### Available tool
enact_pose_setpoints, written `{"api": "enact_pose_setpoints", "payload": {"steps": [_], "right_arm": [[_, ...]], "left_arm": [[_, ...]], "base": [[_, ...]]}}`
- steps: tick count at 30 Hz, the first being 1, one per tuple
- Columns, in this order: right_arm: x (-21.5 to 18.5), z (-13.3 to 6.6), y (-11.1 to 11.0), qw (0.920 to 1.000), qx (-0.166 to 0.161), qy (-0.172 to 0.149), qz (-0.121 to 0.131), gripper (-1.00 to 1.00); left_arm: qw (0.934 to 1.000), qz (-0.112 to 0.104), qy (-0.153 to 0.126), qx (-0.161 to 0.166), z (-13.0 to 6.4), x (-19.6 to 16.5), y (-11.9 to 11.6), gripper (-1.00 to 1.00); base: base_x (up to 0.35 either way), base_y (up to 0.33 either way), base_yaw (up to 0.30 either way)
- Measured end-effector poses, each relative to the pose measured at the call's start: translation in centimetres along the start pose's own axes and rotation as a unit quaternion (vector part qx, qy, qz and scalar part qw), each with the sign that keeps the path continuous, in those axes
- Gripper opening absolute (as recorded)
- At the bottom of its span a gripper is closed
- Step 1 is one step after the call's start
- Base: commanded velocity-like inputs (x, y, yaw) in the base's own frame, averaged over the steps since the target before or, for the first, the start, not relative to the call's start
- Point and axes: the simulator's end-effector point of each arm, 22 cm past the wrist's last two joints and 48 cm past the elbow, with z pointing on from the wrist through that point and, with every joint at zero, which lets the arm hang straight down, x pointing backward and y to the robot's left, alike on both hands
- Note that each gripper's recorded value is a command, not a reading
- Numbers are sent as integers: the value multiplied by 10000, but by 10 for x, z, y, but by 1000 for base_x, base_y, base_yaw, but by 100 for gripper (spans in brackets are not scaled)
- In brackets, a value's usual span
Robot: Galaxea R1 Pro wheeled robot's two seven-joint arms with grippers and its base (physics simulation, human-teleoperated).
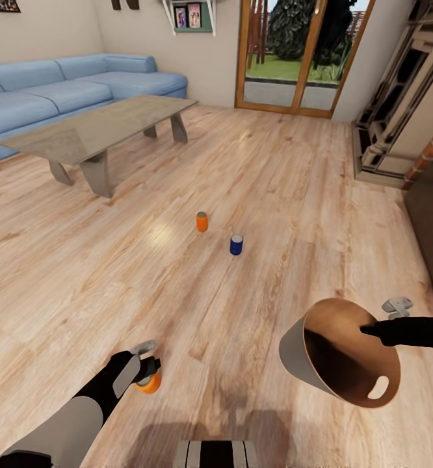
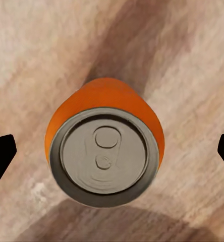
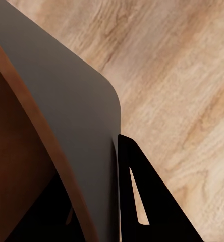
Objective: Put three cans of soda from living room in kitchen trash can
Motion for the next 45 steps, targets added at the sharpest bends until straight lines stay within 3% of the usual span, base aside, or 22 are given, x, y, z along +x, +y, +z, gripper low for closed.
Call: {"api": "enact_pose_setpoints", "payload": {"steps": [14,20,29,30,45], "right_arm": [[12,20,-5,9998,-29,201,71,-100],[12,20,-5,9998,-25,199,70,-100],[12,19,-6,9998,-26,197,73,-100],[12,19,-6,9998,-28,197,74,-100],[9,14,-6,9999,-8,142,76,-100]], "left_arm": [[9998,21,208,-70,19,18,5,100],[9999,-44,-33,-93,20,13,8,100],[9999,-76,-90,-105,21,13,10,100],[9999,-76,-89,-105,21,13,10,-100],[9999,-116,-13,-95,20,25,6,-100]], "base": [[0,0,0],[0,0,0],[0,0,0],[0,0,0],[0,0,0]]}}
